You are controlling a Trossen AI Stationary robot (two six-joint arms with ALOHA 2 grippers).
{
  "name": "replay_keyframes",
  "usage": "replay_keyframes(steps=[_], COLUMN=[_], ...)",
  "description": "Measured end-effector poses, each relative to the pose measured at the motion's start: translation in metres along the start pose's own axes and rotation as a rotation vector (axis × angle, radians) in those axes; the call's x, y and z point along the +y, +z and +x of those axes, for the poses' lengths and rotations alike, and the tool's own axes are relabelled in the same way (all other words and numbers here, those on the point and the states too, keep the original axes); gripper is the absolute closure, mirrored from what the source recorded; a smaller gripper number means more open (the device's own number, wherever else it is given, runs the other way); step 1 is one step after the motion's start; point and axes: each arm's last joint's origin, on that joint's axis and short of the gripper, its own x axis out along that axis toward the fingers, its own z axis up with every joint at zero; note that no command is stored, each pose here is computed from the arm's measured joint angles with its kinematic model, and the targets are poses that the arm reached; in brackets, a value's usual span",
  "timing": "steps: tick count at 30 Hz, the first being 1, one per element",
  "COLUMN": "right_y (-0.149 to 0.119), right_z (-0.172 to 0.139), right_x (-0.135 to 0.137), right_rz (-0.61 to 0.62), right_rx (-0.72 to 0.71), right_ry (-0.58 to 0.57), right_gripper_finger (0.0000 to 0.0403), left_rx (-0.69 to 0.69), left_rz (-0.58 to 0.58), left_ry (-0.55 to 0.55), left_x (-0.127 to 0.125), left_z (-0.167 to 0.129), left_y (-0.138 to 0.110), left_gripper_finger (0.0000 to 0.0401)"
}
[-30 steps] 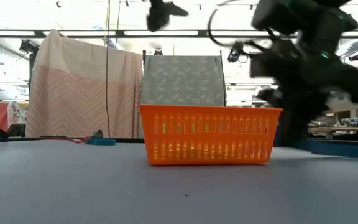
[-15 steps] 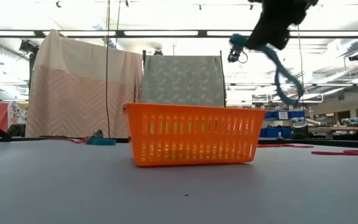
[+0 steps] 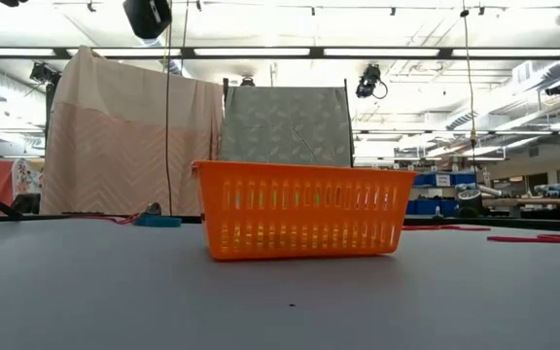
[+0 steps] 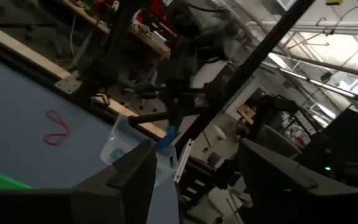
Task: Sort rubber bands into baskets
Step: Put the blue rubber band into the transparent bin
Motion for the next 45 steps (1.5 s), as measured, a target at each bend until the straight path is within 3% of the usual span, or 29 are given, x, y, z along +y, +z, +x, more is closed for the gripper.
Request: replay_keyframes(steps=[4, 9, 14, 20, 26, 32, 36, 38, 41, 45], right_y=[-0.032, -0.047, -0.05, -0.06, -0.066, -0.064, -0.059, -0.057, -0.058, -0.061], right_z=[-0.001, -0.009, -0.003, 0.018, 0.032, 0.032, 0.033, 0.033, 0.032, 0.033], right_x=[-0.01, -0.027, -0.032, -0.049, -0.072, -0.067, -0.059, -0.061, -0.064, -0.057], right_rz=[0.077, 0.139, 0.176, 0.343, 0.558, 0.513, 0.535, 0.558, 0.56, 0.52], right_rx=[0.113, 0.095, 0.102, 0.13, 0.052, 0.065, 0.046, 0.089, 0.17, 0.14], right_ry=[-0.173, -0.392, -0.383, -0.358, -0.41, -0.37, -0.3, -0.325, -0.366, -0.289], right_gripper_finger=[0.0391, 0.0391, 0.0383, 0.037, 0.0371, 0.0285, 0.021, 0.018, 0.0151, 0.0137], left_rx=[-0.022, -0.086, -0.122, -0.105, 0.044, 0.241, 0.301, 0.314, 0.334, 0.383], left_rz=[-0.002, -0.001, 0.0, -0.016, 0.146, 0.326, 0.399, 0.433, 0.471, 0.471], left_ry=[-0.008, 0.062, 0.149, 0.218, 0.369, 0.569, 0.663, 0.692, 0.737, 0.841], left_x=[-0.002, -0.001, 0.003, -0.001, -0.014, -0.018, -0.02, -0.02, -0.019, -0.008], left_z=[0.002, 0.002, 0.001, 0.008, 0.039, 0.056, 0.051, 0.047, 0.042, 0.032], left_y=[-0.002, 0.001, 0.001, 0.004, 0.016, 0.048, 0.079, 0.092, 0.109, 0.123], left_gripper_finger=[0.0172, 0.0172, 0.0172, 0.0172, 0.018, 0.0185, 0.0186, 0.0186, 0.0186, 0.0186])
